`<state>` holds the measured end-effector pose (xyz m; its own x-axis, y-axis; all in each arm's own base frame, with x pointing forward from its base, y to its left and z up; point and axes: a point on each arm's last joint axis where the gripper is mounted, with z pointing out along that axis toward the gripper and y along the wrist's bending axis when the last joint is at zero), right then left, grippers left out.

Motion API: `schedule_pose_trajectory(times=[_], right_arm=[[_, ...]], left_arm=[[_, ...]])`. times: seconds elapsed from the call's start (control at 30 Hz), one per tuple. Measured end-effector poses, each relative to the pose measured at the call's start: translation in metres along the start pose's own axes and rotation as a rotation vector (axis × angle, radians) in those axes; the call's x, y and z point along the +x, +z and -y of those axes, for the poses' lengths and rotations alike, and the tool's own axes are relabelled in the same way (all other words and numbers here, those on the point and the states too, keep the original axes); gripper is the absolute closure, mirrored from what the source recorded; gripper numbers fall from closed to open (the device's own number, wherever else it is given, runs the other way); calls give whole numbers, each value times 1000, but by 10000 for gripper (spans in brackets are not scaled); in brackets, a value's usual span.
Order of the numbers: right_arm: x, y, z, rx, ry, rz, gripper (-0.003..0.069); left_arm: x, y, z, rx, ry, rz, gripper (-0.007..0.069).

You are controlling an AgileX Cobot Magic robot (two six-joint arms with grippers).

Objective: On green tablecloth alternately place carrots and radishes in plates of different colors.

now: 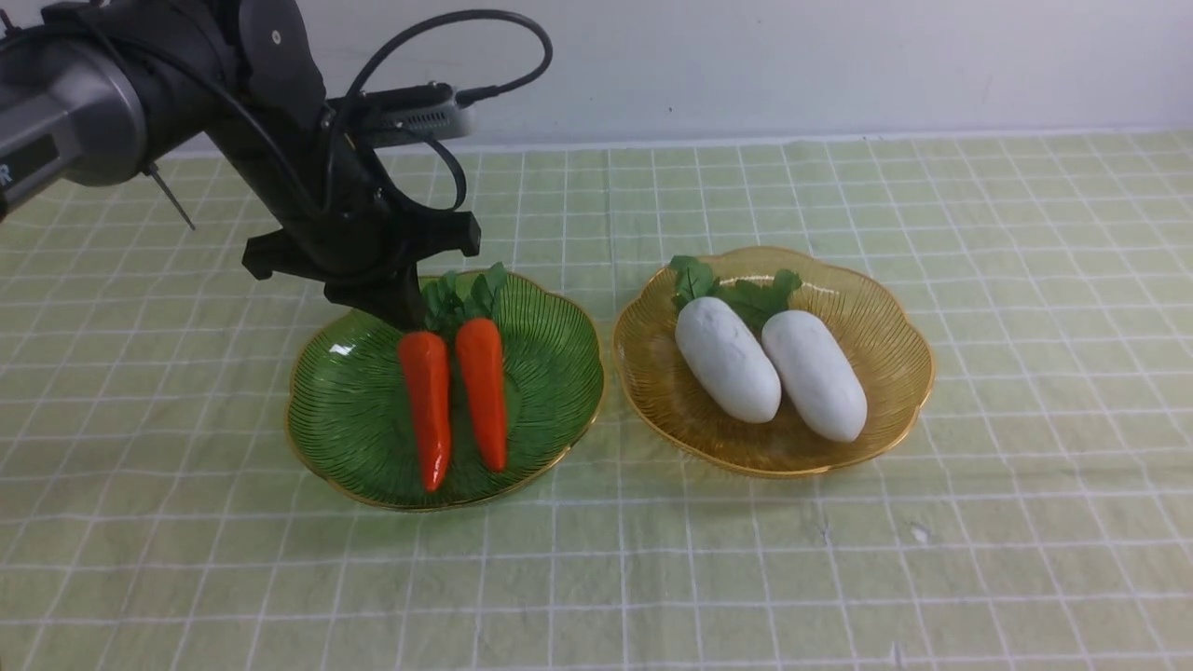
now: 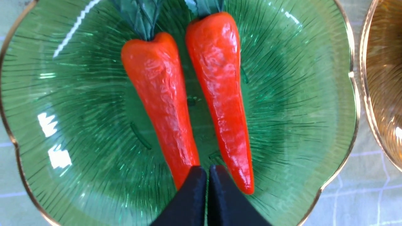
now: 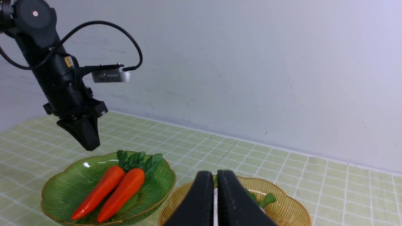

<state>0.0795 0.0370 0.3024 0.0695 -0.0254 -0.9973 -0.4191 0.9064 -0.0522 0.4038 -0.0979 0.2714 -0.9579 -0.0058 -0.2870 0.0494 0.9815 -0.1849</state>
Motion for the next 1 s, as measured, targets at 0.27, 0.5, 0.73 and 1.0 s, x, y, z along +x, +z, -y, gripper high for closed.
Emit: schedule_pose_trajectory(times=[0.27, 0.5, 0.73, 1.0], right_arm=[[0, 0, 0, 0, 0, -1, 646], [0, 0, 0, 0, 0, 0, 646], [8, -4, 0, 5, 0, 0, 646], [51, -25, 9, 172, -9, -5, 646]], left_arm=[[2, 0, 0, -4, 4, -25, 633], [5, 0, -1, -9, 4, -50, 633], [5, 0, -1, -11, 5, -57, 633], [4, 0, -1, -10, 5, -48, 633]])
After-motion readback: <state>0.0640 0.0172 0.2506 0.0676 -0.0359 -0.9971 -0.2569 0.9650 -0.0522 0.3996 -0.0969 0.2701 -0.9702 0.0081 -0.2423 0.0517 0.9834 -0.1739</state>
